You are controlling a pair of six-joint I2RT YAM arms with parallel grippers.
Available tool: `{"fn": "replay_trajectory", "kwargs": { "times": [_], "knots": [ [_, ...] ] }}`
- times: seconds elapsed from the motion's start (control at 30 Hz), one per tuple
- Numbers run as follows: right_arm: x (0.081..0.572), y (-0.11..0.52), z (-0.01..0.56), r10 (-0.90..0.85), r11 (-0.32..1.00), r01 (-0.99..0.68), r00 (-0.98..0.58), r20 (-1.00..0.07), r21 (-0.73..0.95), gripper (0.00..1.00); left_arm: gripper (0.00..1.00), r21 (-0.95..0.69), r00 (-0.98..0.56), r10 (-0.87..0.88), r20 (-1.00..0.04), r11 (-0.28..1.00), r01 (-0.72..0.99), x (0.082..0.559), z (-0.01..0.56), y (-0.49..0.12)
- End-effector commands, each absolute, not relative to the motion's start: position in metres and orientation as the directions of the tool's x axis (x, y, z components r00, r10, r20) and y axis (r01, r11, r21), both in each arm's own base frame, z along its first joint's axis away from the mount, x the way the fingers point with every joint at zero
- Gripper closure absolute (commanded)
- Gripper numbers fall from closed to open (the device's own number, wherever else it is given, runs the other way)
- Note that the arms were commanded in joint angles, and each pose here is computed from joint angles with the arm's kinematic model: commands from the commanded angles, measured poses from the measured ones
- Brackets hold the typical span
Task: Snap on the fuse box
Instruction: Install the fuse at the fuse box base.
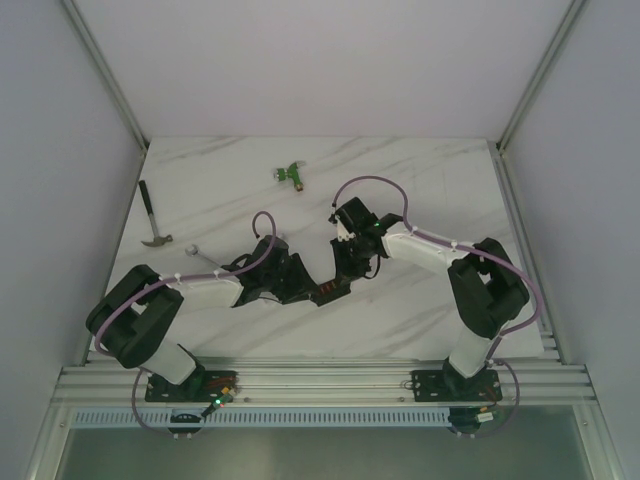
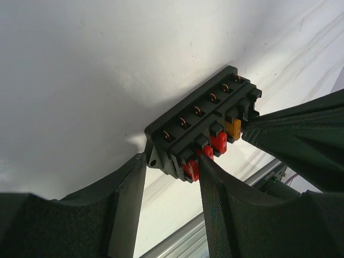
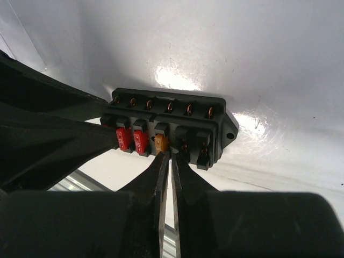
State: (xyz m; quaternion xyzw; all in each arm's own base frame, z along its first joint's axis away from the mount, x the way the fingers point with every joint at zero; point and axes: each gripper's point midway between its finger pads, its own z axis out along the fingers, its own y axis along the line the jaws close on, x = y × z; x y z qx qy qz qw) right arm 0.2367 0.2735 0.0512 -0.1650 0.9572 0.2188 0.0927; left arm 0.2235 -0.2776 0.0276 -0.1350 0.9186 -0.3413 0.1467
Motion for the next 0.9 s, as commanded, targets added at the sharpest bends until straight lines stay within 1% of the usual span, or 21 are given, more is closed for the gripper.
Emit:
{"fn": "replay_trajectory", "kwargs": {
  "times": [0.0, 0.17, 0.27, 0.57, 0.87],
  "knots": [
    [0.239, 0.281, 0.055, -0.283, 0.835, -0.372, -0.922, -0.265, 0.406, 0.85, 0.47, -0.653, -0.926, -0.335, -0.172, 0.743, -0.147, 0.223, 0.024, -0.277],
    [0.252, 0.283, 0.074, -0.265, 0.831, -0.394, -0.901, -0.342, 0.393, 0.83, 0.48, -0.651, -0.925, -0.339, -0.173, 0.744, -0.151, 0.223, 0.023, -0.276],
    [0.253, 0.284, 0.078, -0.266, 0.827, -0.401, -0.897, -0.354, 0.395, 0.83, 0.48, -0.651, -0.924, -0.34, -0.173, 0.744, -0.152, 0.223, 0.023, -0.275],
    [0.239, 0.285, 0.059, -0.287, 0.819, -0.386, -0.916, -0.281, 0.423, 0.84, 0.48, -0.651, -0.924, -0.34, -0.174, 0.744, -0.151, 0.223, 0.023, -0.276],
    [0.221, 0.272, 0.035, -0.32, 0.843, -0.368, -0.929, -0.183, 0.393, 0.88, 0.48, -0.65, -0.926, -0.339, -0.169, 0.744, -0.154, 0.223, 0.022, -0.276]
  ]
}}
